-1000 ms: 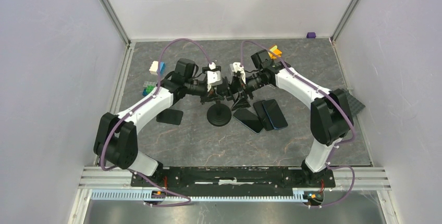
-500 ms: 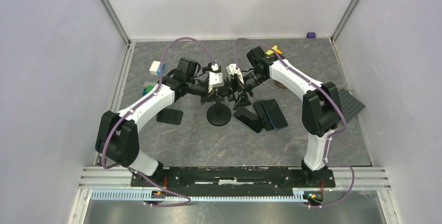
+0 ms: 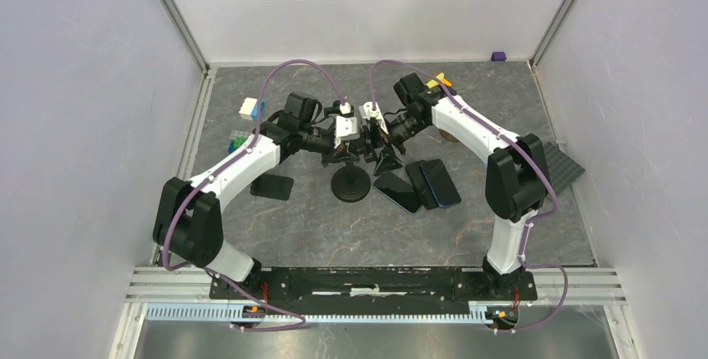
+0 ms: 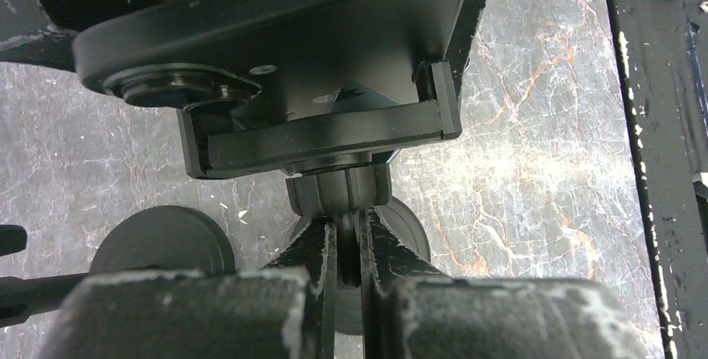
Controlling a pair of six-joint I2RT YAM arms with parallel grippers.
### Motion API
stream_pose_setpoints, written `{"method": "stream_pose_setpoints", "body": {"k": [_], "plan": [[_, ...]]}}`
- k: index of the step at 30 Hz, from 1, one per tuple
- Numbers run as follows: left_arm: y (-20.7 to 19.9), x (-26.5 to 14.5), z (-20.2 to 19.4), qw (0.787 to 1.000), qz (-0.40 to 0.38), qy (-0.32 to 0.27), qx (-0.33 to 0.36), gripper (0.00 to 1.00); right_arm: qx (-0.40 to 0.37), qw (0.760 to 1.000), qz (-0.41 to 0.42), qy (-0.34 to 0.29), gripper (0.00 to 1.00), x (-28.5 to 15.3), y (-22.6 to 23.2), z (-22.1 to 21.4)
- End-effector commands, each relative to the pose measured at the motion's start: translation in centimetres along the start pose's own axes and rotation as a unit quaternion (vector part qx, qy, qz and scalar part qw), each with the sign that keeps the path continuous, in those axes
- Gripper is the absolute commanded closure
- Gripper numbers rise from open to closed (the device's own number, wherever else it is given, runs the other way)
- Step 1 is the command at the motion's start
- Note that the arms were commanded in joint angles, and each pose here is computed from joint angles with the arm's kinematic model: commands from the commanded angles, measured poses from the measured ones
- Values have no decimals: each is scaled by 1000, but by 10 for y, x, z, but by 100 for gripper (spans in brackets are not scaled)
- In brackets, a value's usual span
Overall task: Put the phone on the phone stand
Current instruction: Install the phone on the phone stand.
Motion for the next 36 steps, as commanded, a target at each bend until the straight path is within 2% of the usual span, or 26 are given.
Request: {"method": "stream_pose_setpoints", "body": {"k": [1, 9, 22, 31, 36], "plan": [[-66, 46, -45, 977, -198, 59, -56, 98, -151, 980, -129, -9, 100, -9, -61, 34], [-73, 48, -47, 966, -240, 78, -56, 98, -167, 978, -127, 4, 100, -12, -59, 35], [-76, 47, -48, 962, -251, 93, -48, 98, -203, 971, -116, 40, 100, -23, -67, 45], [-71, 46, -40, 966, -243, 79, -38, 98, -196, 977, -70, 40, 100, -4, -43, 35], [-68, 36, -39, 971, -228, 71, -30, 98, -184, 979, -84, 40, 100, -8, -27, 32]]}}
Point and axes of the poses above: each gripper's point midway between its finger pads, its own x axis out along the fingers, its own y axis along the line the jaws close on, z = x × y, the point moved 10 cm from there along -x, back along the fingers, and after that the axes turned 13 degrees about -x, right-handed, at the moved point
